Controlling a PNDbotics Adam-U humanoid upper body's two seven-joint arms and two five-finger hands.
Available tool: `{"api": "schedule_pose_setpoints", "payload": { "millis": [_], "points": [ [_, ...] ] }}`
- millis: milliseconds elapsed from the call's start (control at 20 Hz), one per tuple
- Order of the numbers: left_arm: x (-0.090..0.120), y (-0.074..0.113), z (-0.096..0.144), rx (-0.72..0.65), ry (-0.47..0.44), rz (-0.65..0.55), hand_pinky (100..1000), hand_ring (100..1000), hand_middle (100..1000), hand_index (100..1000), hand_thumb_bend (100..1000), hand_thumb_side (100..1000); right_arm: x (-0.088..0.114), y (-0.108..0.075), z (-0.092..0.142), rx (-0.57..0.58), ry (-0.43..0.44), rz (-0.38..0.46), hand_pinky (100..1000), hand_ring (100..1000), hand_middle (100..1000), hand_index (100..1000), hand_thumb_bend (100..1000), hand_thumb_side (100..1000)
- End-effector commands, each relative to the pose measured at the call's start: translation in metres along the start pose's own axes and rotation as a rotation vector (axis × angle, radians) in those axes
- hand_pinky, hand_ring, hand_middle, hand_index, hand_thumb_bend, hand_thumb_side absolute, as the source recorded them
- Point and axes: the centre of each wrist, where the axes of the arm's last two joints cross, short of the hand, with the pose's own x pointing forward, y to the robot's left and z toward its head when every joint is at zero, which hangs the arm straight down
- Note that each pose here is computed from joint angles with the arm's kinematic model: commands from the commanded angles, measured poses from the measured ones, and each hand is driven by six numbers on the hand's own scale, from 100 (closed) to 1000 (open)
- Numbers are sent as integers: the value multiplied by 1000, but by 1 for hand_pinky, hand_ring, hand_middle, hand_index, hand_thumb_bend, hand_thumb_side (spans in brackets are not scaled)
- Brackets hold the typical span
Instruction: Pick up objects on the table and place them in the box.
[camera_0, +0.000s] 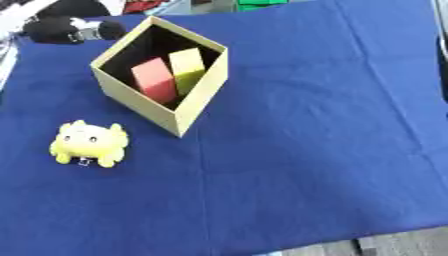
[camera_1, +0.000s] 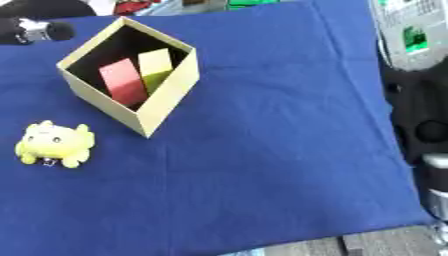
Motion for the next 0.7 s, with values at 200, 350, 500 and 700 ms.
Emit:
{"api": "schedule_pose_setpoints", "payload": {
  "millis": [200,350,500,700],
  "points": [
    [10,26,36,2,-17,-73,892,876,806,881,890,926,2,-13,1,-39,-14,24,897,836,778,821,100,881],
    [16,22,48,-41,-50,-84,888,872,801,883,899,919,3,-14,1,-41,-15,24,897,836,778,821,100,882],
    [23,19,57,-99,-82,-107,883,867,799,892,897,911,3,-14,1,-41,-16,24,897,837,779,820,100,883],
    [31,11,67,-206,-104,-133,878,862,795,883,908,884,4,-15,0,-42,-19,24,897,837,778,819,100,884]
  ]
}}
